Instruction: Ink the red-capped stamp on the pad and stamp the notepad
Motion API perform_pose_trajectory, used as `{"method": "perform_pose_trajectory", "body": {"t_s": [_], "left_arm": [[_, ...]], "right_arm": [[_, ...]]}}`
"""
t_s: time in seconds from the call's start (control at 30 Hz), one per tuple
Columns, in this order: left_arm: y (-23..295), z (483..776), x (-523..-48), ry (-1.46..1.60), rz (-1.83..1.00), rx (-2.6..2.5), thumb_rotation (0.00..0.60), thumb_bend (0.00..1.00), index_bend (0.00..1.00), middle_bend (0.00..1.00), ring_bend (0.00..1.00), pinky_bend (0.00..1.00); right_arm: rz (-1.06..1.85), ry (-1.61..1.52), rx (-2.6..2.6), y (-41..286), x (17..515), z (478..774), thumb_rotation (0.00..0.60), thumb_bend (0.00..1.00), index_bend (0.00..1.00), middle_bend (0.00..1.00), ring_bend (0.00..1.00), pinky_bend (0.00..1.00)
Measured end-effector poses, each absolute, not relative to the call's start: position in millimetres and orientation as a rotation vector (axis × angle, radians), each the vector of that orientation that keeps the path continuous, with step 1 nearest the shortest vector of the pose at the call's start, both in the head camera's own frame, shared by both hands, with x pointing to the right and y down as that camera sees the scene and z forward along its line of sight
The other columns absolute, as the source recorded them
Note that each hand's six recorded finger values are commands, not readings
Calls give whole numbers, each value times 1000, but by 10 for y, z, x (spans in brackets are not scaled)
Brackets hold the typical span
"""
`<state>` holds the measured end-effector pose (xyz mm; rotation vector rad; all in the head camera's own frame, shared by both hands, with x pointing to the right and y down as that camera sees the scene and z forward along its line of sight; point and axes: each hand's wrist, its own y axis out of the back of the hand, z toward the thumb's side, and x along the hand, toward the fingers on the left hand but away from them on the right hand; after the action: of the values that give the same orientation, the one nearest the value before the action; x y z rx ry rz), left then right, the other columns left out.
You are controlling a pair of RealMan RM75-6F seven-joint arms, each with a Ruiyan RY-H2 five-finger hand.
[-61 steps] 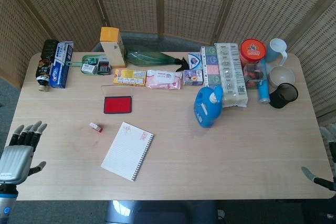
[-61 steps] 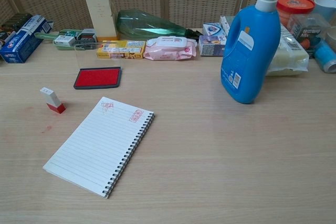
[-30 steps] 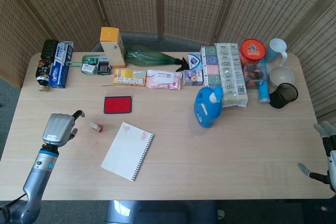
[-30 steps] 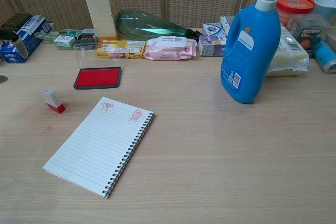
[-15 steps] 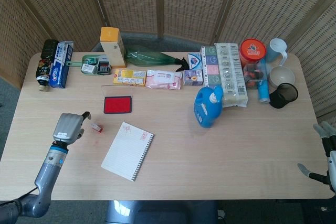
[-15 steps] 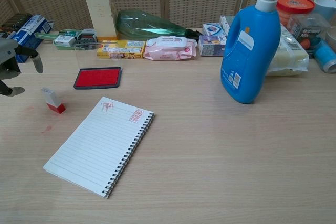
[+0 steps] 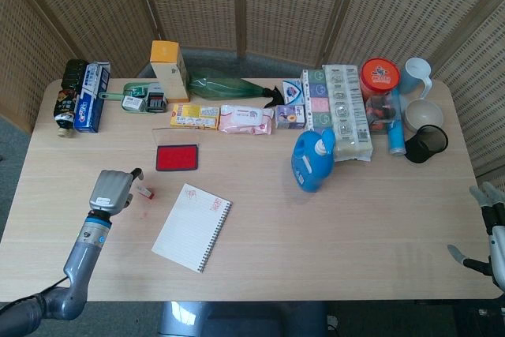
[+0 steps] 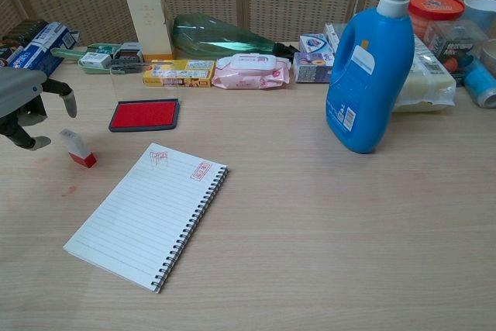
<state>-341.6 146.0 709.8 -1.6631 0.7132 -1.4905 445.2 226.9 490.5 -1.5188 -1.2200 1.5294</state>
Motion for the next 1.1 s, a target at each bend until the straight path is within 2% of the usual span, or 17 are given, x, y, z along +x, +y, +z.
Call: {"method": "perform_pose_trajectory", "body": {"t_s": [1.1], "left_arm": [[1473, 7316, -3291, 663, -1521, -1649, 600, 323, 457, 1000, 1000, 1000]], "right_arm": [[1525, -1183, -1532, 2296, 4379, 4974, 600, 66, 70, 11, 0, 0]]}}
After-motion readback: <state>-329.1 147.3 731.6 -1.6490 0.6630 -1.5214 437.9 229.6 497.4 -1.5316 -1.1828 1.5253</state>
